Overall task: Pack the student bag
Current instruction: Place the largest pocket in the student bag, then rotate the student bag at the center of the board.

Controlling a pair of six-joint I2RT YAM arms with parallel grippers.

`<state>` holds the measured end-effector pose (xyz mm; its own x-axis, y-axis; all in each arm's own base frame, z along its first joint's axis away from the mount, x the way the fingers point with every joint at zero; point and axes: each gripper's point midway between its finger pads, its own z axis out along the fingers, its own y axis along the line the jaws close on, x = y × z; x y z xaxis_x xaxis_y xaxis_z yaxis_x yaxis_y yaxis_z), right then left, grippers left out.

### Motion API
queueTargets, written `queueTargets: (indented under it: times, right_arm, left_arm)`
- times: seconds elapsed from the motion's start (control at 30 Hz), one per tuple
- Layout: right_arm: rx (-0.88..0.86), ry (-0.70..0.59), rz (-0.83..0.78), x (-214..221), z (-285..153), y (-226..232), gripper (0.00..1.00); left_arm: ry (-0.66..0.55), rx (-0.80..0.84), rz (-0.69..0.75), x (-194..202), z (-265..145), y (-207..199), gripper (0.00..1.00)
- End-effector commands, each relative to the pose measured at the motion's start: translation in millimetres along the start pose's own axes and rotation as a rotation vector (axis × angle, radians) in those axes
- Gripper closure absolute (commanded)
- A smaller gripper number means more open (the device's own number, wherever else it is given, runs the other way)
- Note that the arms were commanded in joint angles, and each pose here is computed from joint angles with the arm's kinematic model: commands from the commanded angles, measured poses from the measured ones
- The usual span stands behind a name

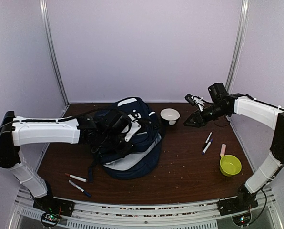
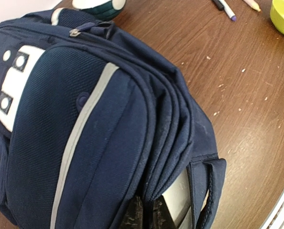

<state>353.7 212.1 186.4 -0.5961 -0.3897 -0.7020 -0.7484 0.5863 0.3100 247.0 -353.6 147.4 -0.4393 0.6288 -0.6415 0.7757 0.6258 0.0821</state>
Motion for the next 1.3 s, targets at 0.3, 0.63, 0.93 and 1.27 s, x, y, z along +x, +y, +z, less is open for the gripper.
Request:
queueTargets:
  times: [0.3,0.63,0.93,1.27]
  right_arm:
    - [0.017,0.013,-0.001,6.8,6.2,-5.5,0.66]
    - [0.042,0.021,0.000,7.0,2.2,-9.3,0.66]
    - [0.028,0.017,0.005,7.1,1.9,-6.6,0.66]
    - [0.001,0.007,0.003,4.6,1.5,-2.2,0.66]
  left_arm:
    - [-0.125,-0.017,-0.074,-29.5,-15.7,18.8,1.00]
    - [-0.135,0.079,0.068,-81.2,24.2,-19.1,1.00]
    - [-0.140,-0.033,0.041,-65.5,-5.5,2.2,0.37]
    - [-0.050,-0.309,-0.272,41.5,-47.5,85.4,0.31]
